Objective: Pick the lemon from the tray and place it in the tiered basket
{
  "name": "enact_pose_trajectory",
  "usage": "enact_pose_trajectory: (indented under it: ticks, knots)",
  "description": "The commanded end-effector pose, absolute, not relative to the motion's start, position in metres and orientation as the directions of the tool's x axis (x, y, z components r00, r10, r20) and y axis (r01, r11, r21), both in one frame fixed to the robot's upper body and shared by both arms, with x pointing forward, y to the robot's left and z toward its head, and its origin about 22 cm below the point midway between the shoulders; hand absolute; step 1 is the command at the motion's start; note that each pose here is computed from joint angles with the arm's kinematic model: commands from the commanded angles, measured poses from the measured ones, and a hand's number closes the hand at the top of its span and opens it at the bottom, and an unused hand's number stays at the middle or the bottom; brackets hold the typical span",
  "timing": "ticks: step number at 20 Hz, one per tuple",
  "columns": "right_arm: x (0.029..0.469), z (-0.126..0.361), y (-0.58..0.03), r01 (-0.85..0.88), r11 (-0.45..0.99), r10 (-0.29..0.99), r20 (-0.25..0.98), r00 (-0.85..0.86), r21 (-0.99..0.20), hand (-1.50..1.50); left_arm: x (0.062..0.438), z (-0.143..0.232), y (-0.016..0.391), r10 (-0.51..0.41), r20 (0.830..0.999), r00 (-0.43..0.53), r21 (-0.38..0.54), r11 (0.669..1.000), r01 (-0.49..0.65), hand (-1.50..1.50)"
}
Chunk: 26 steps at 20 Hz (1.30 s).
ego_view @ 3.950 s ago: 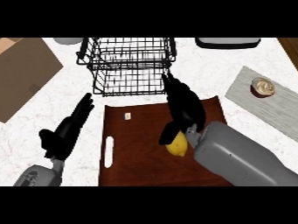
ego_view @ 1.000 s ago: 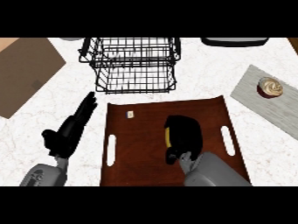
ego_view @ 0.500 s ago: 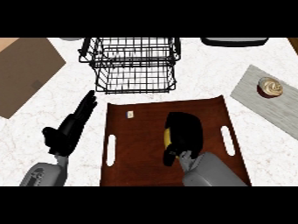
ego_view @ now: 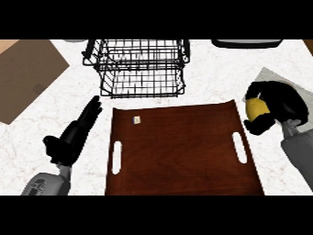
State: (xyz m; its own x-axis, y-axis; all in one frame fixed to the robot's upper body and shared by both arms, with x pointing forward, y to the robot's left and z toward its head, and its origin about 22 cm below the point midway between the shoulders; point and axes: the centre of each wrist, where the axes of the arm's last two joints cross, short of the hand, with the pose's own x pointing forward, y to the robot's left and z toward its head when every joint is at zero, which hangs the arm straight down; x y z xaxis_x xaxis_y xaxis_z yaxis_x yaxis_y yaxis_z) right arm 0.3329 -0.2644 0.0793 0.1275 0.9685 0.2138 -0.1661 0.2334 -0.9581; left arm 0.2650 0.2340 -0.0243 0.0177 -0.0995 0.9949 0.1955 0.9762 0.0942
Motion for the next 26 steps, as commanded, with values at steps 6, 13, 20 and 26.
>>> enact_pose_trajectory:
  ticks: [6,13,20,26]
  knots:
    - [0.357,0.171,-0.298,0.025,0.611,0.789,0.605,-0.104,-0.792,1.50,0.258,-0.034,0.247,-0.106,0.994,0.008,0.103,0.977,0.186,0.00]
    - [0.361,0.239,-0.230,0.021,0.627,0.764,0.610,-0.211,-0.779,1.50,0.278,-0.022,0.232,-0.110,0.994,0.001,0.107,0.970,0.217,0.00]
    - [0.398,0.300,-0.163,0.009,0.667,0.734,0.655,-0.182,-0.745,1.50,0.259,-0.033,0.223,-0.098,0.995,0.027,0.091,0.974,0.206,0.00]
    - [0.417,0.343,-0.110,-0.027,0.691,0.714,0.688,-0.128,-0.722,1.50,0.274,-0.011,0.231,-0.111,0.994,0.016,0.104,0.966,0.238,0.00]
